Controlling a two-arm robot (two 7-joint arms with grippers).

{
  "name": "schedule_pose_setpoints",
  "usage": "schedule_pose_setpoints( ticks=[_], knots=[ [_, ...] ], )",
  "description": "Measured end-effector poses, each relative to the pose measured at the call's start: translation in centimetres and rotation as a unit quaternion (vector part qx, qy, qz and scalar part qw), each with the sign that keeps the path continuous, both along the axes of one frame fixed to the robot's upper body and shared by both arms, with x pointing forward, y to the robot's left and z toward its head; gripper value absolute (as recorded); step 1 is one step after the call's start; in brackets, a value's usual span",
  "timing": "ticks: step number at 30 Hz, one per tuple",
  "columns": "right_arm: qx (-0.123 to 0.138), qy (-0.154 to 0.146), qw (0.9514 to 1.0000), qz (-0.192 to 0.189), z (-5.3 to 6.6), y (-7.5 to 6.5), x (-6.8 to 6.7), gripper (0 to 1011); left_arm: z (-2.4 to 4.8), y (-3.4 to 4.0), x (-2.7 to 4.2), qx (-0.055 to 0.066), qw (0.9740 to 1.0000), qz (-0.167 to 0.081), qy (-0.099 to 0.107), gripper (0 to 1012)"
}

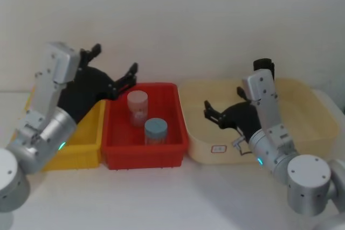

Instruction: Pick up the garbage bag with the one hand and transfer it to the other hand.

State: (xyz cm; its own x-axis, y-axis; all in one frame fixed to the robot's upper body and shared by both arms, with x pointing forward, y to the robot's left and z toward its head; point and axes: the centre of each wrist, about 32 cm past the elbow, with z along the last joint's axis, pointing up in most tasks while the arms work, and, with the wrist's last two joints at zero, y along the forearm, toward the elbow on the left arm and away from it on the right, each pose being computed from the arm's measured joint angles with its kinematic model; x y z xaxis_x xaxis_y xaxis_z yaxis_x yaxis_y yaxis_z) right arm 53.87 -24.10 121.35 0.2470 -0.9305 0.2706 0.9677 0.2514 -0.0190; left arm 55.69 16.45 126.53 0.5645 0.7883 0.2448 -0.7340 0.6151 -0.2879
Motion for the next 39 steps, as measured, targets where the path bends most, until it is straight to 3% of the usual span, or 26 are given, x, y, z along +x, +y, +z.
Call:
schedule_pose_setpoints(
  ticks=[6,11,15,22,31,39],
  knots=[
    [0.004,0.005,0.9998,0.017,-0.2,0.6,-0.6,1001,-0.21,1.25,-1.89,0.0,0.999,0.044,-0.004,1000],
    [0.01,0.009,0.9994,0.03,-0.1,1.0,-0.8,1001,-0.41,2.37,-3.59,0.0,0.9962,0.087,-0.008,1000],
    [0.014,0.015,0.9988,0.045,0.1,1.4,-0.9,1001,-0.58,3.4,-5.15,0.0,0.9918,0.127,-0.011,1000],
    [0.009,0.023,0.9971,0.072,0.6,2.1,-0.6,1002,-0.81,4.78,-7.14,0.0,0.9846,0.174,-0.016,1000],
    [-0.01,0.037,0.993,0.112,1.0,3.2,-0.1,1002,-0.91,5.75,-8.62,0.001,0.9779,0.208,-0.02,1000],
    [-0.036,0.047,0.9874,0.147,0.9,4.3,0.0,1002,-0.9,6.16,-9.26,0.002,0.9748,0.222,-0.023,1000]
  ],
)
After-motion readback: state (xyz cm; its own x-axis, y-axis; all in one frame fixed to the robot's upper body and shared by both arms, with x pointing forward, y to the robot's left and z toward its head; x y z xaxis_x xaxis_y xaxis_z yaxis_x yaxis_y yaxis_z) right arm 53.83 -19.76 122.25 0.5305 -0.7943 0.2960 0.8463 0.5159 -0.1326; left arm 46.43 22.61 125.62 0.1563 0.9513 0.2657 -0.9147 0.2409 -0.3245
